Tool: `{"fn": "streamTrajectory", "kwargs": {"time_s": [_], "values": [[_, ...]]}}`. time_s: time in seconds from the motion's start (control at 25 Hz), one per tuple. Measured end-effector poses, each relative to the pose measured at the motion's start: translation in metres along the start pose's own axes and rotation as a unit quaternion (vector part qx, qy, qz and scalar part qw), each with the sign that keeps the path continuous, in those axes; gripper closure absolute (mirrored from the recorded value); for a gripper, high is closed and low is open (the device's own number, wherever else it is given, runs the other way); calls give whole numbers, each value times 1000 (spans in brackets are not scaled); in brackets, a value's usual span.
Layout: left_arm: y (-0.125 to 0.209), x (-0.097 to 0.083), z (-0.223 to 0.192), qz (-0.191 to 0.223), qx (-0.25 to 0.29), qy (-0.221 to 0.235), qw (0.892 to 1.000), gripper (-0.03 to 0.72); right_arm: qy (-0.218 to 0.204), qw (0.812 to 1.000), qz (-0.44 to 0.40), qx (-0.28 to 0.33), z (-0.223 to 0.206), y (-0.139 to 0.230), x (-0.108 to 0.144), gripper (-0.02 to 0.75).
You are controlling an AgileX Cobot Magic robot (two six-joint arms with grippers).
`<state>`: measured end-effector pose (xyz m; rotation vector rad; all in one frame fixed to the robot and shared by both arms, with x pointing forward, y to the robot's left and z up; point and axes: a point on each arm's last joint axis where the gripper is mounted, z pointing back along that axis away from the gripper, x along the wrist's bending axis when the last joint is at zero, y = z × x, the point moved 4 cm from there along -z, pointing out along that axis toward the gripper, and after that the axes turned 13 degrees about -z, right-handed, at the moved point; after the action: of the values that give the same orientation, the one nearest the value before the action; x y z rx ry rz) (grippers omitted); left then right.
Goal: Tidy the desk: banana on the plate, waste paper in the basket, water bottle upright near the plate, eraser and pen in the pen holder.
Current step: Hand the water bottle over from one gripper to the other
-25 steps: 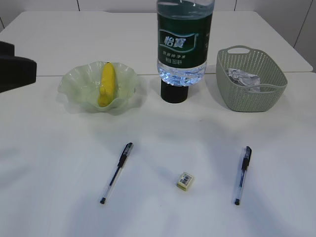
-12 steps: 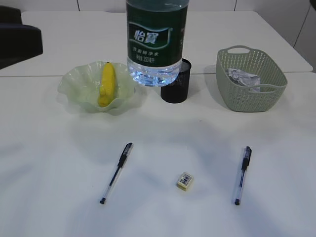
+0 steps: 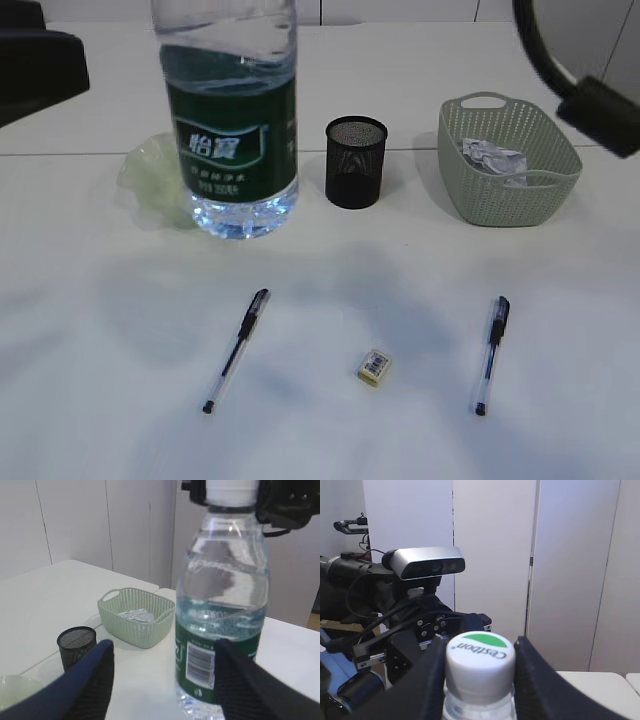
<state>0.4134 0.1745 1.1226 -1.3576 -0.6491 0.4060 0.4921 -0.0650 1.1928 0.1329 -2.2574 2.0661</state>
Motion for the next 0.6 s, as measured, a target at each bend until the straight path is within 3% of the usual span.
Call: {"fn": "streamTrajectory", "kwargs": {"time_s": [0.32,0.6], "values": [[-1,-6,-1,2,-7,23,1000,234,-14,1000,-13,14,-21,19,-7,494],[5,-8,-10,6,-4,52,999,234,-22,1000,8,6,-35,7,-10,494]]}}
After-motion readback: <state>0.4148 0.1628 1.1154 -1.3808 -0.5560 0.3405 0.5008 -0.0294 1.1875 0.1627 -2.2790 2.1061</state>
